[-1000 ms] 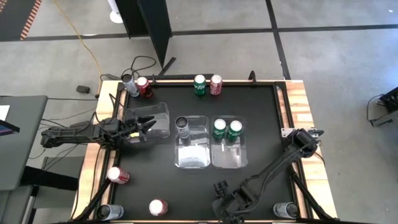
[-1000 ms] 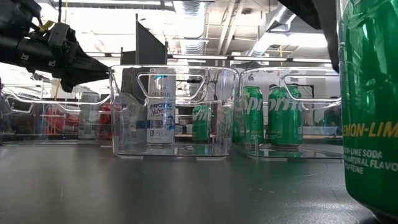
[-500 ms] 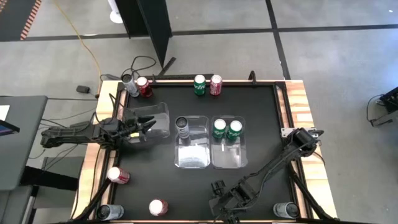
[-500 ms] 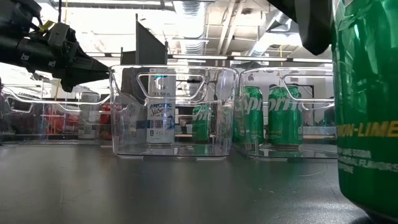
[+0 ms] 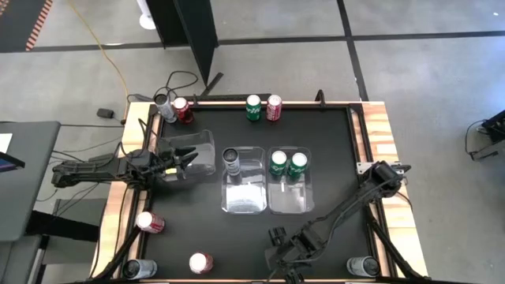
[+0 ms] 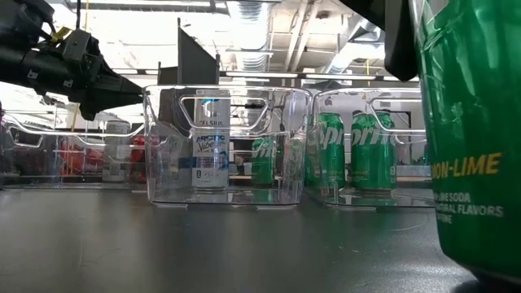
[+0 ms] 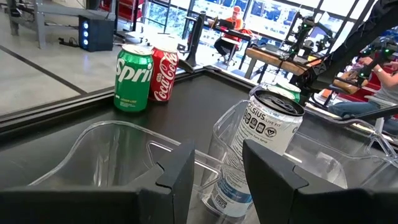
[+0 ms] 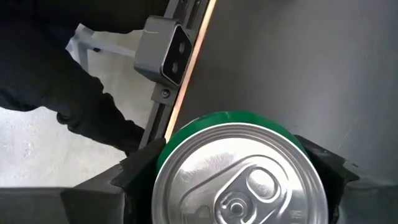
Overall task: Sort soda cans
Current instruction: Put the bottom green soda can into the right transparent bin
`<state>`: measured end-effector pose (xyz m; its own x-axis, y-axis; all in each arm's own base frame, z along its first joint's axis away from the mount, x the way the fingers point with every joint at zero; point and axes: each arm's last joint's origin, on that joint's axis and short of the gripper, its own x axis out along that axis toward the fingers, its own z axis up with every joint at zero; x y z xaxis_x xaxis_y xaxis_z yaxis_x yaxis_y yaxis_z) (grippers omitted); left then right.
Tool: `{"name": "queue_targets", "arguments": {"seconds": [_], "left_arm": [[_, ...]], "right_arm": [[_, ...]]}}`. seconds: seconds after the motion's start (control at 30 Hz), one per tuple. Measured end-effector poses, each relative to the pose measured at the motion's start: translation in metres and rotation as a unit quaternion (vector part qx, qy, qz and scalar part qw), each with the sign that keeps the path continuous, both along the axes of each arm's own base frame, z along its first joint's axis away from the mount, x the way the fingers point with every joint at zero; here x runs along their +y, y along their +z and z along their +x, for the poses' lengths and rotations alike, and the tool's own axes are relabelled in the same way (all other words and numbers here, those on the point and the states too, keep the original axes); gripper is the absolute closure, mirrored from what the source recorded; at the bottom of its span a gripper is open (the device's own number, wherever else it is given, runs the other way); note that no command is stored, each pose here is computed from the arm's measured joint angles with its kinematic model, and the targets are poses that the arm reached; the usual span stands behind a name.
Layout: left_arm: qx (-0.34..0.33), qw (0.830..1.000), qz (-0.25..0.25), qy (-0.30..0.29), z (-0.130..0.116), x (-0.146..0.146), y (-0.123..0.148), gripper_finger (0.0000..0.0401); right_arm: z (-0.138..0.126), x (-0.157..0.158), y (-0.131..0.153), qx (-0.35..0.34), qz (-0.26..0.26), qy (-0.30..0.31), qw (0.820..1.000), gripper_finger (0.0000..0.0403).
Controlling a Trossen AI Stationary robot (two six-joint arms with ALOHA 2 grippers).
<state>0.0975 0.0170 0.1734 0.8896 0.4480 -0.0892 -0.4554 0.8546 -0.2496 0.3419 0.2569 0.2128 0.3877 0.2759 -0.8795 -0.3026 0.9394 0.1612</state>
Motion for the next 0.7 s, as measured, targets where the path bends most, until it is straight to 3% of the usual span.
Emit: {"name": "queue_targets", "arguments": {"seconds": [0.2, 0.47, 0.7], "left_arm": [[0.000, 1.000, 0.000, 0.000, 0.000, 0.000, 0.000, 0.0269], [-0.006, 1.000, -0.003, 0.000, 0.000, 0.000, 0.001, 0.0269], [-0.011, 1.000, 0.006, -0.007, 0.000, 0.000, 0.002, 0.0269]], "right_arm": [[0.004, -0.006, 0.017, 0.015, -0.023, -0.008, 1.000, 0.0106], [0.011, -0.016, 0.072, -0.007, -0.044, -0.010, 0.999, 0.0106], [0.004, -0.043, 0.133, -0.036, -0.135, -0.064, 0.988, 0.0106]]}}
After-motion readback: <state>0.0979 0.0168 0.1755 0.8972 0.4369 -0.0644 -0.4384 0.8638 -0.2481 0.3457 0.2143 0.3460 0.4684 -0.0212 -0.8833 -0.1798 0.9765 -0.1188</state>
